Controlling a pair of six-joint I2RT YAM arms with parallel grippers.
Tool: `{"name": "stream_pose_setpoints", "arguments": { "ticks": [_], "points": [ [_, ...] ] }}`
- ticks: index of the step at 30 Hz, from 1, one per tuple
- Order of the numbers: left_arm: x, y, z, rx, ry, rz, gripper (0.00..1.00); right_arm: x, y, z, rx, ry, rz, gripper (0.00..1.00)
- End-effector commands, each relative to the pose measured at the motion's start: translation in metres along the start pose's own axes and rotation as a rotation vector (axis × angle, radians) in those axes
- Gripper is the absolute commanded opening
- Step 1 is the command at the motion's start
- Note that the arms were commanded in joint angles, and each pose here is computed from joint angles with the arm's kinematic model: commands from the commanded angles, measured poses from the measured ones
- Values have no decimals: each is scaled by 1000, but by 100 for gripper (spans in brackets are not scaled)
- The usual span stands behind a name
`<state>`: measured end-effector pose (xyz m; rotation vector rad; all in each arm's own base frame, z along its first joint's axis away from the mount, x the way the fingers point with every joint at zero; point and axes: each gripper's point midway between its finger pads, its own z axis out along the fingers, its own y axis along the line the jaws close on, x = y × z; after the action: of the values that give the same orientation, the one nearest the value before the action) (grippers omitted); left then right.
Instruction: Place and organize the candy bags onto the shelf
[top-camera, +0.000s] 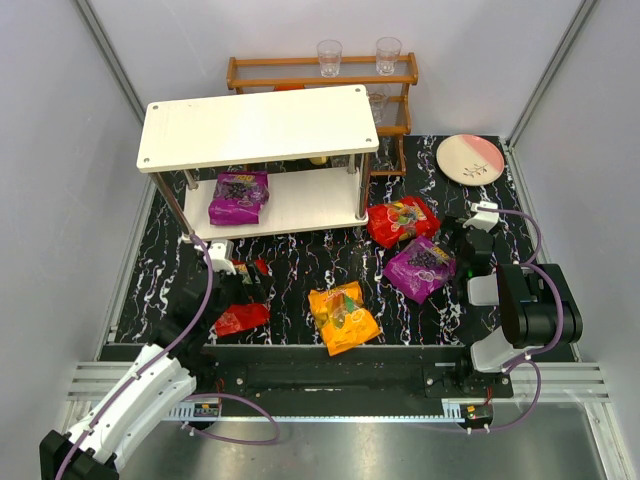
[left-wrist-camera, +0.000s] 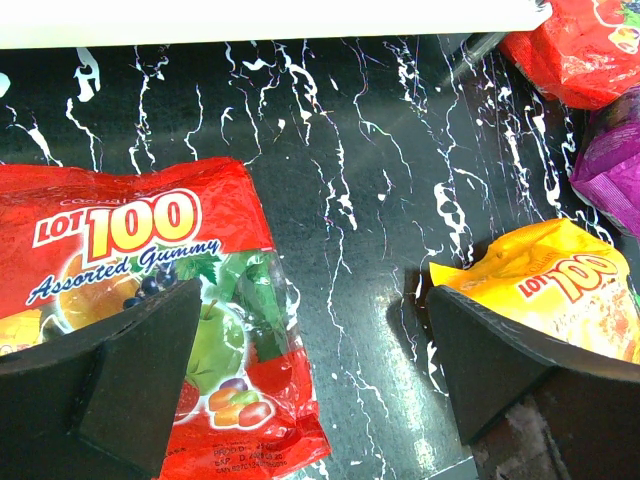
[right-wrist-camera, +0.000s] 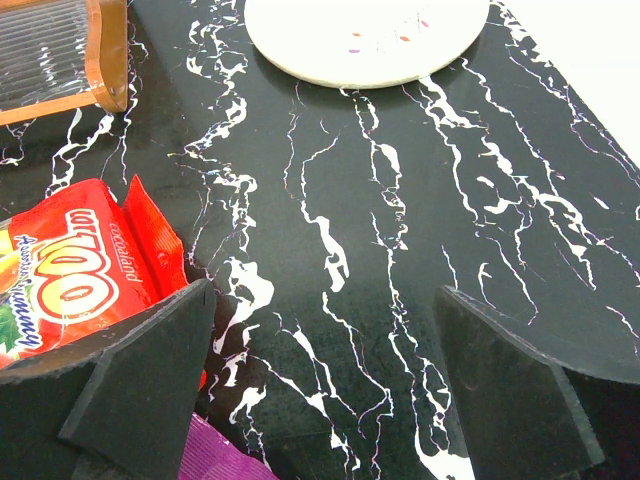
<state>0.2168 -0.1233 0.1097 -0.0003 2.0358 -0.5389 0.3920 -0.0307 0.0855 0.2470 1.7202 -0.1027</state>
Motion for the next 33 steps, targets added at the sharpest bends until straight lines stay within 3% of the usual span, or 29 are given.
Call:
{"name": "stream_pose_setpoints", "arguments": {
  "ticks": [1, 33],
  "points": [
    [-19, -7, -1, 13, -60, 8, 99, -19, 5, 6, -16, -61, -1, 100],
    [-23, -6, -4, 5, -74, -1, 99, -20, 5, 7, -15, -63, 1, 100]
  ]
}}
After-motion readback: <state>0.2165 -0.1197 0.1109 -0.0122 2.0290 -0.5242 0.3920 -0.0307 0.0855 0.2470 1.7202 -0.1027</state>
